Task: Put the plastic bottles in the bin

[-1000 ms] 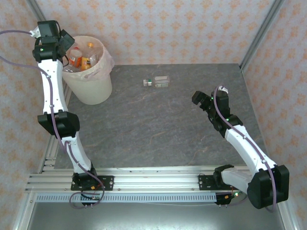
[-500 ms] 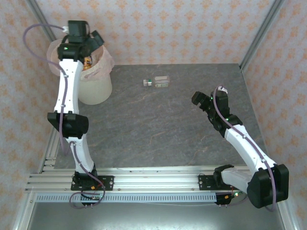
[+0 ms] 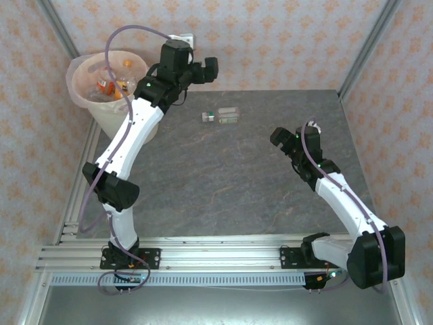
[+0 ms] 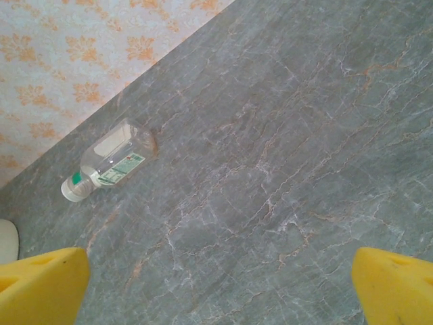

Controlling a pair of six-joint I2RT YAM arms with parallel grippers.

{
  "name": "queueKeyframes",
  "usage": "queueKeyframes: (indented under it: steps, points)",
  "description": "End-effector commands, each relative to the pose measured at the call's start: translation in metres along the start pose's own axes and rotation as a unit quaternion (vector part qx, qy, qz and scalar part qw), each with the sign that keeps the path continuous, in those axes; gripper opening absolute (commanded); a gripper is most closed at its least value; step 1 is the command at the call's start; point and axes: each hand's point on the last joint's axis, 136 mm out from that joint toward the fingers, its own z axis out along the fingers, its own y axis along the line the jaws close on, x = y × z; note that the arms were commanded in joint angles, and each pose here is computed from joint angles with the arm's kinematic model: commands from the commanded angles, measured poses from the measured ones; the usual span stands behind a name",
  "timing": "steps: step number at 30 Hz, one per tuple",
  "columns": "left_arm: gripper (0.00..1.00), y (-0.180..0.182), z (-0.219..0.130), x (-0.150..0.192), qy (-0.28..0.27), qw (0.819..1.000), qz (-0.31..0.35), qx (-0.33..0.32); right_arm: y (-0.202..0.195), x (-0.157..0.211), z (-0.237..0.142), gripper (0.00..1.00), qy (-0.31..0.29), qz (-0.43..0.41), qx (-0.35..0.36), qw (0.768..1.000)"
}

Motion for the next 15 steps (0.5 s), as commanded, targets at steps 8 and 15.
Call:
queueKeyframes:
  steps: [8,15]
  points:
    - [1.00,-0.079,0.071,0.090,0.094,0.971,0.151,0.161,0.017,-0.007,0.000,0.99,0.018,0.025,-0.029,0.999]
    - [1.00,-0.062,0.129,0.136,0.144,0.973,0.143,0.109,0.009,-0.005,-0.011,0.99,0.017,0.011,-0.015,1.000]
